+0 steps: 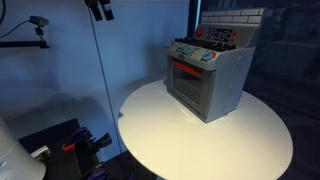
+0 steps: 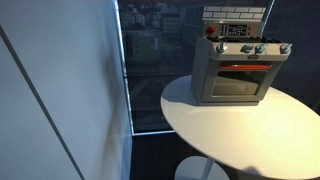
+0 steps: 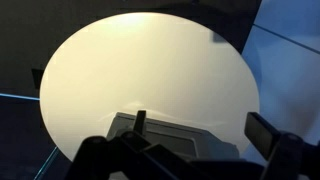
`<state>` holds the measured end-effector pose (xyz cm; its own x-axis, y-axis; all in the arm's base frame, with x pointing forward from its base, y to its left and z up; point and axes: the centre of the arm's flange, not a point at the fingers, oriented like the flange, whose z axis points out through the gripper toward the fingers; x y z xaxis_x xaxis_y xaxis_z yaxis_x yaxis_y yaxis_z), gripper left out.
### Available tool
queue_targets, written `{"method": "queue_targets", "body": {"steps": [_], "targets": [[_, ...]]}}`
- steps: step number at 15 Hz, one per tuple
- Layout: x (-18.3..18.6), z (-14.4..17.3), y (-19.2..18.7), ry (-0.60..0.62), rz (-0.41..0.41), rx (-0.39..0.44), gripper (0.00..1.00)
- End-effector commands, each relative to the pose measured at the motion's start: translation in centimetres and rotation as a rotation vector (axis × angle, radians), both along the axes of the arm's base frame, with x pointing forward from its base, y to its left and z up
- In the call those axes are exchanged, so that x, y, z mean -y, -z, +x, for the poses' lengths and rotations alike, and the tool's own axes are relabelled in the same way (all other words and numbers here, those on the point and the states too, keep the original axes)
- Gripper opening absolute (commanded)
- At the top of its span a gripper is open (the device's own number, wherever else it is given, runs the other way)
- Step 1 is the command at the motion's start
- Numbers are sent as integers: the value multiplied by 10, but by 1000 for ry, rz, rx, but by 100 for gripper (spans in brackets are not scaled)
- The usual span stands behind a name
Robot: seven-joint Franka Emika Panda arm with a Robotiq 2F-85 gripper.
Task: Turn the second blue knob from the right to the left
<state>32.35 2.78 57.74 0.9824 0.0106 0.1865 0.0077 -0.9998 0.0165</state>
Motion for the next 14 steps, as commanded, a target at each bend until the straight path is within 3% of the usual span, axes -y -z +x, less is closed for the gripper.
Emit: {"method": "queue_targets", "body": {"steps": [1,6,14], "targets": [[0,0,0,0,0,1,100],[0,1,-2,3,4,4,100],[4,28,-17,43,27,37,100]]}}
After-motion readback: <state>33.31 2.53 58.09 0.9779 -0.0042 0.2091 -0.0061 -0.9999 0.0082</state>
